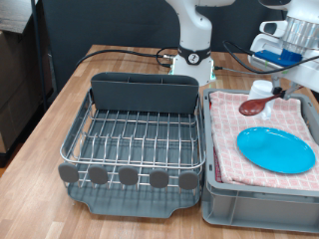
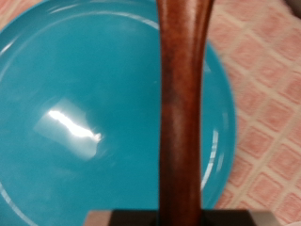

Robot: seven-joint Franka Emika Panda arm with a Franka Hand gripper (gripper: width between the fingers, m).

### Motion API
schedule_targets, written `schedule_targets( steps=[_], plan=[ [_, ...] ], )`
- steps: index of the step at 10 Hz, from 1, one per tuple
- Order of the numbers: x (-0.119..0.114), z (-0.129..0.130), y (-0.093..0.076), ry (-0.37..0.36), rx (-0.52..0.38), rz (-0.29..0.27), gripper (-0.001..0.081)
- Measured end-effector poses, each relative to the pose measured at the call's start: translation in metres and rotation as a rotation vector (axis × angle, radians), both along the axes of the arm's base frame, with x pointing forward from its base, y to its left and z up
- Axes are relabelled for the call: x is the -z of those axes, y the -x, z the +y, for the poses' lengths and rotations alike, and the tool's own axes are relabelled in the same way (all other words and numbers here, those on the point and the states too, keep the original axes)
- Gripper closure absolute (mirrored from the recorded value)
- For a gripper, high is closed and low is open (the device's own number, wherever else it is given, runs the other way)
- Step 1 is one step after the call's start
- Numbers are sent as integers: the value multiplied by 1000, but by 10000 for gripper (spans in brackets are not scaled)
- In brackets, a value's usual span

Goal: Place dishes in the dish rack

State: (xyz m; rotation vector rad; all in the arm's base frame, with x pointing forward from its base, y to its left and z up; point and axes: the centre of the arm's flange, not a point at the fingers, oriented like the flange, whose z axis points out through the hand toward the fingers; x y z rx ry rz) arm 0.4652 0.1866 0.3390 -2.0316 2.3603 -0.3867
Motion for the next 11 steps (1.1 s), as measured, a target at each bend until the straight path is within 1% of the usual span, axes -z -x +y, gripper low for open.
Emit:
schedule_targets(
  steps=[2,4,5,6,7,8,9,11],
  plan=[
    [-8,-20,14,12,141,5,714],
    [-20,-39,25,13,231,7,714],
    [-25,-46,33,10,262,1,714],
    [-24,-45,32,11,254,3,714],
    [-22,-47,33,5,277,5,714],
    [-21,-54,37,2,321,19,714],
    [-23,-62,44,2,359,32,714],
    [-26,-80,61,-4,416,39,714]
  ],
)
